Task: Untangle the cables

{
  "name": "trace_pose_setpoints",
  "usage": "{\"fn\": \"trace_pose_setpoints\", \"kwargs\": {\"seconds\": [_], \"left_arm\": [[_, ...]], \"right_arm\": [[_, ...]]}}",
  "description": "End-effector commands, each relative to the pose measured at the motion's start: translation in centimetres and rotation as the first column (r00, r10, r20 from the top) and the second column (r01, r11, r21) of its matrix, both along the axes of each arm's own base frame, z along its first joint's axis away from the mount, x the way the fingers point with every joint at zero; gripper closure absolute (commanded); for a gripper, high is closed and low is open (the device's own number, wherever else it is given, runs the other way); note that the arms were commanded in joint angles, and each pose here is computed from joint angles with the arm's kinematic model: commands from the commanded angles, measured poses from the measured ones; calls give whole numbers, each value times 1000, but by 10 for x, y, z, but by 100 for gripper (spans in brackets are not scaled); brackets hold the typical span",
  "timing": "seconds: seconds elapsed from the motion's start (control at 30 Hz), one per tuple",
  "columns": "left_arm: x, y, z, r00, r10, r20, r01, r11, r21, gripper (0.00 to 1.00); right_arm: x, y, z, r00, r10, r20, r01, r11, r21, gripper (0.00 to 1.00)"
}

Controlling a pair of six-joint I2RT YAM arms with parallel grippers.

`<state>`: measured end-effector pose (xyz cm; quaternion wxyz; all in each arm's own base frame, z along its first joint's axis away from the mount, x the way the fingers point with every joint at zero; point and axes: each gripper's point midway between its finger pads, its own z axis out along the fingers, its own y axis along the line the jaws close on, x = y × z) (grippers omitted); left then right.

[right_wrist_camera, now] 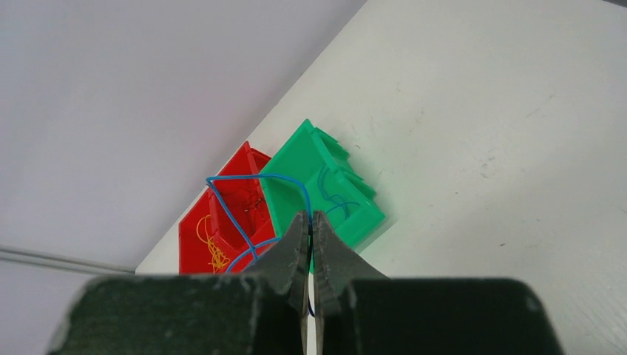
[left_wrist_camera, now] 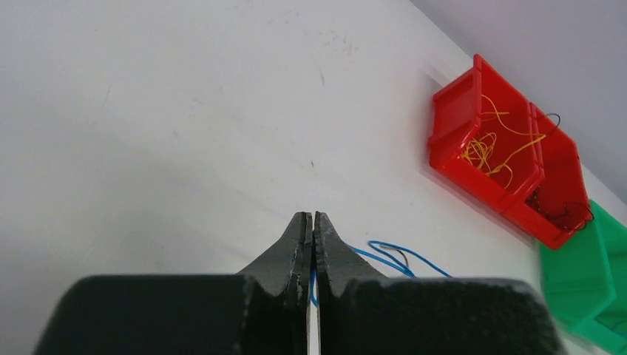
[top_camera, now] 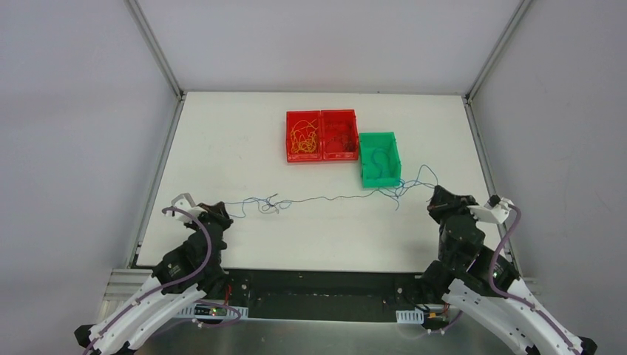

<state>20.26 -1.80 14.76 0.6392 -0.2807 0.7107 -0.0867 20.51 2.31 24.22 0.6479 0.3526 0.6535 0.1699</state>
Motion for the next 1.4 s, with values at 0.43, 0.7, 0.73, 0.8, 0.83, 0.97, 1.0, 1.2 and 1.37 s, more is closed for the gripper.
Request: {"fn": "trace_pose_setpoints", "kwargs": {"seconds": [0.43,0.7,0.73,0.8,0.83,0.97,1.0,1.2,1.37], "left_arm": [[9,-111,19,832,-553,-36,552,821,144,44],[-2,-198,37,517,-854,65,820,515,248,11],[-2,-205,35,484,-873,59,837,481,261,10],[-3,-221,38,422,-905,54,864,420,280,10],[-2,-228,36,403,-914,44,874,399,279,10],[-5,-257,29,310,-950,35,912,307,271,11],[-7,-264,27,290,-956,37,919,289,270,11],[-11,-304,15,216,-976,8,943,211,256,13],[-12,-332,10,175,-984,27,953,177,245,16]], "right_arm": [[3,139,0,800,595,-72,-598,801,-33,100],[-4,175,32,692,722,-1,-722,692,18,100],[-5,177,34,685,728,9,-728,685,26,100],[-7,181,40,674,738,33,-739,673,39,100],[-7,182,41,672,740,41,-741,670,48,100],[-7,185,46,666,742,76,-746,662,78,100],[-7,186,50,664,741,96,-747,659,84,100],[-5,193,49,655,749,101,-756,647,100,100],[-3,195,41,658,746,100,-752,648,117,100]]}}
